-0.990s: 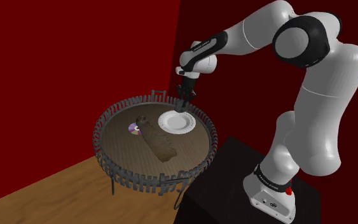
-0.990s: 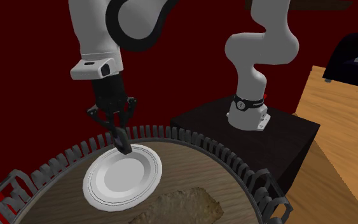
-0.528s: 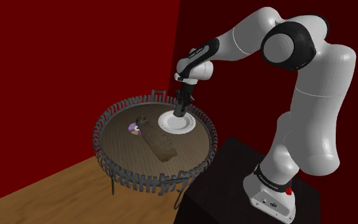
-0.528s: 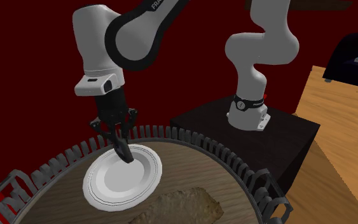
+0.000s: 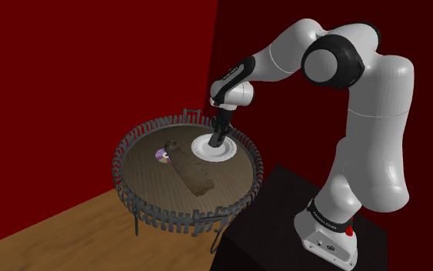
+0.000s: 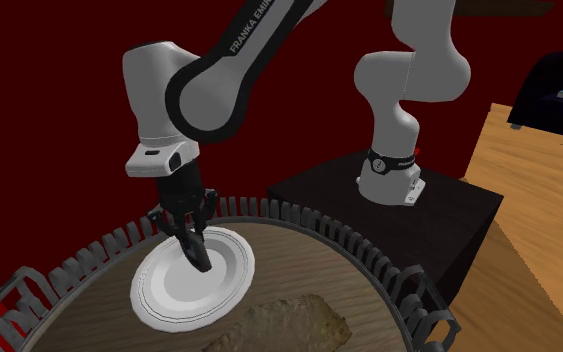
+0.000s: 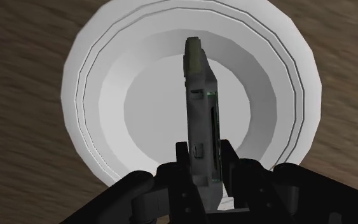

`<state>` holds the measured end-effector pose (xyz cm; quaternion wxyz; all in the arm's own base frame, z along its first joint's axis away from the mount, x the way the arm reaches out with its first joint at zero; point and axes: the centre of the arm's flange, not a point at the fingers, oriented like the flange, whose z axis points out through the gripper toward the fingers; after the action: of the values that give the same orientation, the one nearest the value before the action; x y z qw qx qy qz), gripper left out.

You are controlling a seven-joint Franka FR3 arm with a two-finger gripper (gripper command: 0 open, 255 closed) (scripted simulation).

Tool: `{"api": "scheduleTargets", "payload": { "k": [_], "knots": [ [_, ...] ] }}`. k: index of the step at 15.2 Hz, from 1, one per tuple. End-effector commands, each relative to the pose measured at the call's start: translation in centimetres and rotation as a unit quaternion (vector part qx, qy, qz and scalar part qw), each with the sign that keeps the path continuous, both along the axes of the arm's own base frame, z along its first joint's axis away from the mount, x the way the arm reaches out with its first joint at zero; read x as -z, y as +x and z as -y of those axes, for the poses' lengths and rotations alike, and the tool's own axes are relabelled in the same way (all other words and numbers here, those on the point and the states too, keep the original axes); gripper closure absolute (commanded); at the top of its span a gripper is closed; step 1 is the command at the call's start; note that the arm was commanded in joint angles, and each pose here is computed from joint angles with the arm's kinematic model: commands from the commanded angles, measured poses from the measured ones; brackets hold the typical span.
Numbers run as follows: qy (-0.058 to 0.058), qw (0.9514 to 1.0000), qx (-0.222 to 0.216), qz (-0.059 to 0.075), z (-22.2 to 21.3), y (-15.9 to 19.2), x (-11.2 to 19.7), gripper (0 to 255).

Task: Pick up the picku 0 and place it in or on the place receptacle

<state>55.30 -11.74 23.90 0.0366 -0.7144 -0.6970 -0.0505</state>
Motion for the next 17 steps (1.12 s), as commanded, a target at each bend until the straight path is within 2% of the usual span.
{"api": "scheduleTargets", "payload": {
  "k": [1,9,10,15,17],
  "knots": [
    [0.0,1.0,0.0,0.0,0.0,0.0,1.5,255],
    [0.0,1.0,0.0,0.0,0.0,0.0,1.5,255],
    [0.0,1.0,0.0,0.0,-0.1,-0.1,1.5,0],
    [0.0,1.0,0.0,0.0,0.0,0.0,1.5,0],
    [0.0,1.0,0.0,0.0,0.3,-0.1,-1.2,0]
  ]
}}
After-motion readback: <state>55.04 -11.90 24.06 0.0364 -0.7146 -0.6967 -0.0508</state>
